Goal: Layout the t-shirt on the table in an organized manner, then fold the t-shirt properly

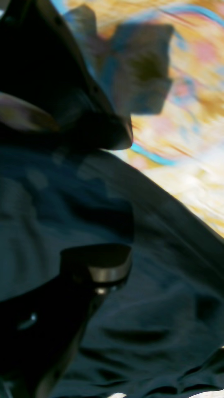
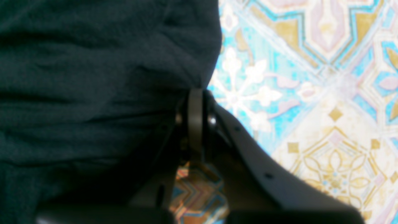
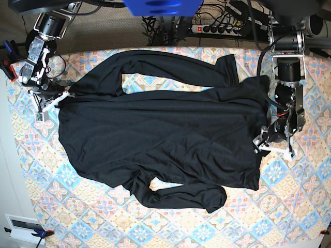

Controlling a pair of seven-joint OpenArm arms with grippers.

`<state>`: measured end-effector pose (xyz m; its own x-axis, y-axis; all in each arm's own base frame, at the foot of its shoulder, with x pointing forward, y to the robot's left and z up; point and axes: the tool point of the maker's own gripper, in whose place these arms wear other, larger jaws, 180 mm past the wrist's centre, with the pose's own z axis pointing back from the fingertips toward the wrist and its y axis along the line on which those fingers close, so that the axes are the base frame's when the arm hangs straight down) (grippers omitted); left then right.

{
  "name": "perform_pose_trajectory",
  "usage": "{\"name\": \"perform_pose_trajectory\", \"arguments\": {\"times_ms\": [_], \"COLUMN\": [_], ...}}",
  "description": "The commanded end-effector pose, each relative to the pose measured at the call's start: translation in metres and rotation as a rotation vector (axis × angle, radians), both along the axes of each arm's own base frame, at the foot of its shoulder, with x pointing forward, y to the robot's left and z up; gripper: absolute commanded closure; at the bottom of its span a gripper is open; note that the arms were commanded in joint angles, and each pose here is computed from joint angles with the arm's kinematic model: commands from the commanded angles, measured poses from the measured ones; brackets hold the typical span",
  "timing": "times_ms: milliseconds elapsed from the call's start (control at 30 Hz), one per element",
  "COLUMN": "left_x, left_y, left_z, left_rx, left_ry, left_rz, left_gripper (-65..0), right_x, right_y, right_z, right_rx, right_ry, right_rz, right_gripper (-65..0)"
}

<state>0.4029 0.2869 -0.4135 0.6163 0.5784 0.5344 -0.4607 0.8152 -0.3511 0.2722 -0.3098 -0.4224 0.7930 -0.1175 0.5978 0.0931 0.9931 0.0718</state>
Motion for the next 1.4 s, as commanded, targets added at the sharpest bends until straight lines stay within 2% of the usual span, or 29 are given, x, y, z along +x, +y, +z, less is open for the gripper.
{"name": "perform_pose_trajectory", "arguments": {"times_ms": [0, 100, 267, 300, 333, 433, 600, 700, 833, 933, 1000, 1067, 1200, 1367], "left_x": [0.011, 0.031, 0.065, 0.073, 0.081, 0.097, 0.119, 0.124, 0.122, 0.106, 0.096, 0.089, 0.068, 0.023], "left_y": [-0.005, -0.018, -0.019, -0.018, -0.016, -0.008, 0.021, 0.029, 0.038, 0.061, 0.079, 0.078, 0.06, 0.001], "left_z": [0.007, 0.012, 0.043, 0.053, 0.064, 0.083, 0.11, 0.111, 0.107, 0.1, 0.101, 0.096, 0.096, 0.087], "left_rx": [0.015, 0.091, 0.225, 0.25, 0.281, 0.322, 0.33, 0.325, 0.327, 0.361, 0.386, 0.375, 0.33, 0.15], "left_ry": [-0.01, -0.049, -0.188, -0.215, -0.236, -0.265, -0.326, -0.308, -0.276, -0.206, -0.18, -0.171, -0.154, -0.119], "left_rz": [-0.023, -0.068, -0.065, -0.067, -0.073, -0.061, 0.046, 0.069, 0.105, 0.247, 0.312, 0.299, 0.203, 0.001], "left_gripper": [-39.1, -29.2, -4.4, -0.7, 0.0, -1.1, -1.5, -3.6, -13.6, -22.2, -23.5, -23.4, -23.9, -23.9], "right_x": [0.006, 0.006, 0.006, 0.006, 0.006, 0.006, 0.007, 0.007, 0.007, 0.007, 0.007, 0.007, 0.007, 0.006], "right_y": [-0.009, -0.009, -0.009, -0.009, -0.009, -0.009, -0.009, -0.008, -0.008, -0.008, -0.008, -0.008, -0.008, -0.008], "right_z": [0.011, 0.011, 0.011, 0.011, 0.011, 0.011, 0.011, 0.012, 0.012, 0.012, 0.012, 0.012, 0.011, 0.01], "right_rx": [-0.028, -0.028, -0.027, -0.026, -0.026, -0.027, -0.027, -0.026, -0.026, -0.026, -0.026, -0.026, -0.026, -0.025], "right_ry": [-0.02, -0.02, -0.021, -0.022, -0.022, -0.019, -0.022, -0.023, -0.023, -0.023, -0.023, -0.023, -0.014, -0.012], "right_rz": [-0.001, -0.001, -0.001, -0.001, -0.001, -0.001, -0.001, -0.001, -0.001, -0.001, -0.001, -0.001, 0.001, 0.001], "right_gripper": [0.0, 0.0, 0.0, 0.0, 0.0, 0.0, 0.0, 0.0, 0.0, 0.0, 0.0, 0.0, 0.0, 0.0]}}
